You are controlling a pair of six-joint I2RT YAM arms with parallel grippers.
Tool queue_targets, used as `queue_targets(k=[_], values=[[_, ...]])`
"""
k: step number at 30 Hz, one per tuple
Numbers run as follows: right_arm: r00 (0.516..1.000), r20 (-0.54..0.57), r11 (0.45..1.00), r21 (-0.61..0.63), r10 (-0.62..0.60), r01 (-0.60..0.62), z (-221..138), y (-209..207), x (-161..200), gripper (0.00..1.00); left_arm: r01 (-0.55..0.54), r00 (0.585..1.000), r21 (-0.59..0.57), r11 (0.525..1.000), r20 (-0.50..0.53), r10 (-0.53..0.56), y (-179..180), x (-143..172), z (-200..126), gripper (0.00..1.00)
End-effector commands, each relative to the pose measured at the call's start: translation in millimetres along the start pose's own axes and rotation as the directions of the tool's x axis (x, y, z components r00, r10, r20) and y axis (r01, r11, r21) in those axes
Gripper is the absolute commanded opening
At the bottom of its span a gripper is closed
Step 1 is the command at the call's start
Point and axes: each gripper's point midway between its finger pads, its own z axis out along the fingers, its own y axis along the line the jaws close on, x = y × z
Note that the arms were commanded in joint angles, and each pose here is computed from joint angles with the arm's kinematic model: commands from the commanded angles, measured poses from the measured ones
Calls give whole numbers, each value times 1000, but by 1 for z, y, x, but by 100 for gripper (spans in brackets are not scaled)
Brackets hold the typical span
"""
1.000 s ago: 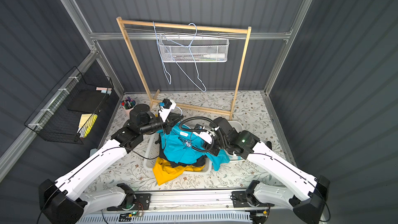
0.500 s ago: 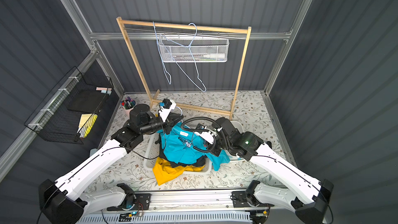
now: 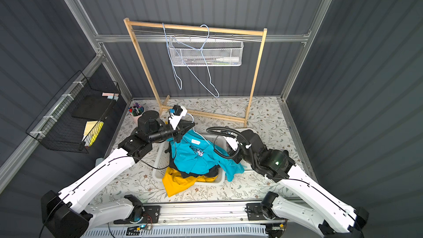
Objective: Remove the clothespins securing t-shirts to the hanger
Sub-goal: Place the clothespin in the storage box.
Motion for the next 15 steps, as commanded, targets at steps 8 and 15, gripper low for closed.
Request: queue_targets(k=[8, 15], values=[[986, -153, 970, 243, 67, -28, 21, -35, 44, 38, -23, 1000, 10, 1000, 6, 23, -4, 0, -5, 0], [986, -136, 963, 264, 95, -56, 18, -42, 37, 71, -30, 999, 10, 999, 13, 30, -5, -2, -6, 0]])
